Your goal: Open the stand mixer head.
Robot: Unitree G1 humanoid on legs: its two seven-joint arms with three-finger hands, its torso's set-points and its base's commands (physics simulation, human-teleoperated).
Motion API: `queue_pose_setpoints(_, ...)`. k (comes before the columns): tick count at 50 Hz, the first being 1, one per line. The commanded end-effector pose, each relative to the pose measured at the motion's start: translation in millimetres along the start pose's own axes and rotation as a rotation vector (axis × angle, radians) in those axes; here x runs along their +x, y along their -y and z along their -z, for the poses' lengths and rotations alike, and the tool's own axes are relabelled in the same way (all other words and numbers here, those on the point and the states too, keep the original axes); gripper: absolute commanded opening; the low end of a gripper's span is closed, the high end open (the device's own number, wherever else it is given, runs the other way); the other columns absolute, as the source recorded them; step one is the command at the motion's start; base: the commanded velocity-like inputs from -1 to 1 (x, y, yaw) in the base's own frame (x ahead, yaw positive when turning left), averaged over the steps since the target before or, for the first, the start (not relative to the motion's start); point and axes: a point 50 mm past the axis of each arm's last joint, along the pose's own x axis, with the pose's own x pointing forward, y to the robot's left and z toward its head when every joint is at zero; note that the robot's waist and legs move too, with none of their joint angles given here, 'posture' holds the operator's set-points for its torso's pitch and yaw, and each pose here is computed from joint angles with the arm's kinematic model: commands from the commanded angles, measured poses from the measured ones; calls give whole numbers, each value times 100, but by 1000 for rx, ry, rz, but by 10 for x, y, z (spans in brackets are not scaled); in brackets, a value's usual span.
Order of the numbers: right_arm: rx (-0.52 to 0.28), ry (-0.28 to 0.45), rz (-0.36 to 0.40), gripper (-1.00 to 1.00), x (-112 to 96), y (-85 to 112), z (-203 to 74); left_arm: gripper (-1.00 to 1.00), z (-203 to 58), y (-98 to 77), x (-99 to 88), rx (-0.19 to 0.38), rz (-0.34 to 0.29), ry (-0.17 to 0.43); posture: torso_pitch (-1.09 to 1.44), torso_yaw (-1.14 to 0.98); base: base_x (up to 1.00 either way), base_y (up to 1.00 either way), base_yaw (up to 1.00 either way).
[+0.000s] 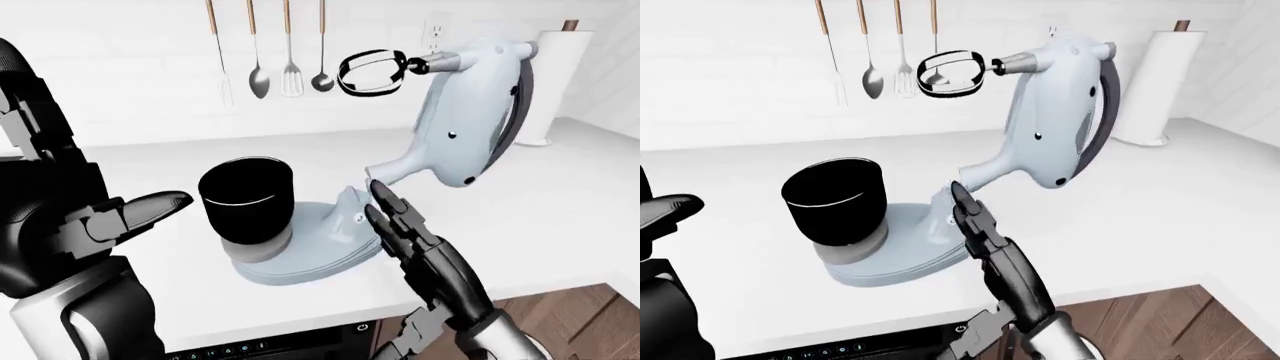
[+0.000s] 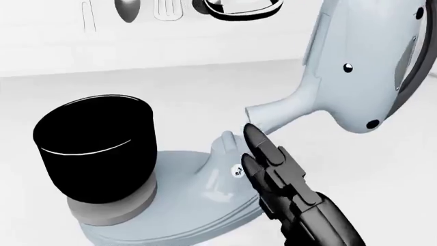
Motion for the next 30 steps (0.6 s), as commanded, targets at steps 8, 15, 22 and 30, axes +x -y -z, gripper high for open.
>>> queue_pose_setpoints(8, 405, 520, -91, 100, -101, 132, -1035, 100, -69, 44, 23, -12, 26, 41, -36, 0, 0, 0, 0)
queue_pose_setpoints(15, 519, 616, -19, 100, -170, 186, -1026, 100, -79, 52, 19, -13, 30, 41, -36, 0, 0, 0, 0)
queue_pose_setpoints(22, 890, 729, 82, 100, -238, 303, -983, 100, -73, 56, 25, -13, 34, 41, -36, 0, 0, 0, 0)
queue_pose_setpoints(30, 1028, 790, 37, 100, -284, 370, -1037, 100, -67, 61, 33, -13, 34, 42, -36, 0, 0, 0, 0)
